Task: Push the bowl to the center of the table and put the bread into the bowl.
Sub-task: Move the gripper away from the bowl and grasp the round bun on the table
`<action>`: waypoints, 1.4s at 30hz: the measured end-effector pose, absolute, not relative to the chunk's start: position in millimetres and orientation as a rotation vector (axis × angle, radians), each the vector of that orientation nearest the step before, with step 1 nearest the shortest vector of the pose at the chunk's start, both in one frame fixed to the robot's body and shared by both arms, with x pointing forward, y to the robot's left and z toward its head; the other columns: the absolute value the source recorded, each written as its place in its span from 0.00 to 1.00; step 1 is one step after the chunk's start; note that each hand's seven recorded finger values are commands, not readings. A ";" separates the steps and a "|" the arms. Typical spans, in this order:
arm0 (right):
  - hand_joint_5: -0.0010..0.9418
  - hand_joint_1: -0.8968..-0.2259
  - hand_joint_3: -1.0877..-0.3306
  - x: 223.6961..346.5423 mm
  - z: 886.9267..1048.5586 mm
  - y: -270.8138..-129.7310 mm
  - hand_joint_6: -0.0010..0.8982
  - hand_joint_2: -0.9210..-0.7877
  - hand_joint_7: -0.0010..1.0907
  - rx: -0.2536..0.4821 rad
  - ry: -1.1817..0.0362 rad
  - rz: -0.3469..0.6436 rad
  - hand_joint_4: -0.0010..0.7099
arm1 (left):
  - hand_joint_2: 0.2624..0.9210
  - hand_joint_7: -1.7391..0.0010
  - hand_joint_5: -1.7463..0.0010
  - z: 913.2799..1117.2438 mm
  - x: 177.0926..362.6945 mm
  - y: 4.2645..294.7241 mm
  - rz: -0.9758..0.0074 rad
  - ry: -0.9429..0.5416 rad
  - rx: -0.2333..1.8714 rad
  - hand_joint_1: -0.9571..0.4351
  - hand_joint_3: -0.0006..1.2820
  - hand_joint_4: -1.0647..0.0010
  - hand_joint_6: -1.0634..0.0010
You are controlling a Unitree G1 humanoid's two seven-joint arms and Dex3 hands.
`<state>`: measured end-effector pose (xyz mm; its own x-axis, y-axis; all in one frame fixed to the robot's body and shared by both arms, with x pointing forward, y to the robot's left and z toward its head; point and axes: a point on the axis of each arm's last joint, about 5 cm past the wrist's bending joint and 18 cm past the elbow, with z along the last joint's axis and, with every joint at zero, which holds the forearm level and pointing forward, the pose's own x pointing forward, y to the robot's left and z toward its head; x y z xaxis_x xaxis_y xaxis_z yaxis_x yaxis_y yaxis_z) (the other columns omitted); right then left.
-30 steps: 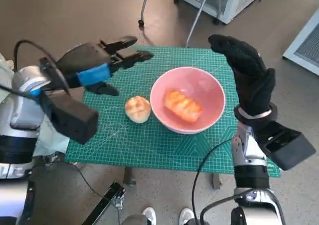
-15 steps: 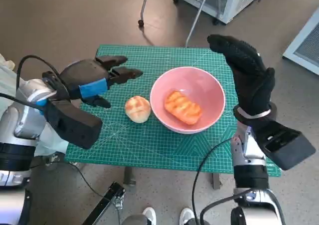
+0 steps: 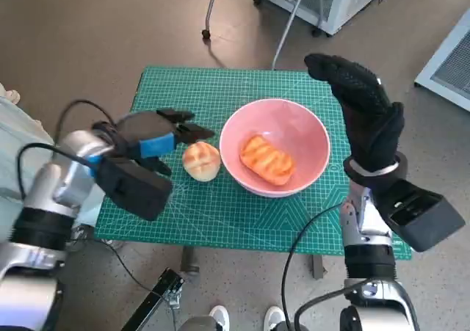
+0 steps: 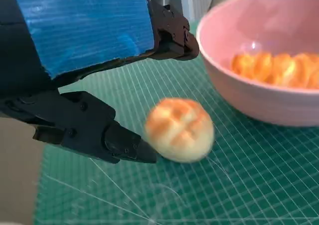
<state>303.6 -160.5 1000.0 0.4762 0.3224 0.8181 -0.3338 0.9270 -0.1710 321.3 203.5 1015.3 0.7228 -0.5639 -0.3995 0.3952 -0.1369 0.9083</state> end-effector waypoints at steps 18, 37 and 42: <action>0.01 0.30 0.41 302.8 999.2 -164.1 0.00 0.00 0.72 0.000 -0.992 0.397 0.39 | 0.87 0.91 0.99 987.9 338.6 181.9 -0.810 -0.049 1.485 0.59 0.00 0.68 0.63; 0.01 0.30 0.41 300.9 1000.1 -164.1 0.00 0.00 0.74 -0.005 -0.995 0.403 0.39 | 1.00 0.32 0.29 965.1 340.4 175.8 -0.784 -0.079 1.540 0.68 0.11 0.46 0.45; 0.01 0.30 0.41 300.9 1000.2 -163.9 0.00 0.00 0.74 -0.007 -0.992 0.404 0.39 | 1.00 0.30 0.28 969.0 341.3 183.4 -0.780 -0.068 1.548 0.69 0.10 0.44 0.45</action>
<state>300.9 -163.9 1000.2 0.4790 0.3340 0.8117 -0.3279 0.9259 -0.1875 341.3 183.4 969.0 0.7628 -0.4843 -0.4285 0.4034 -0.1616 0.9007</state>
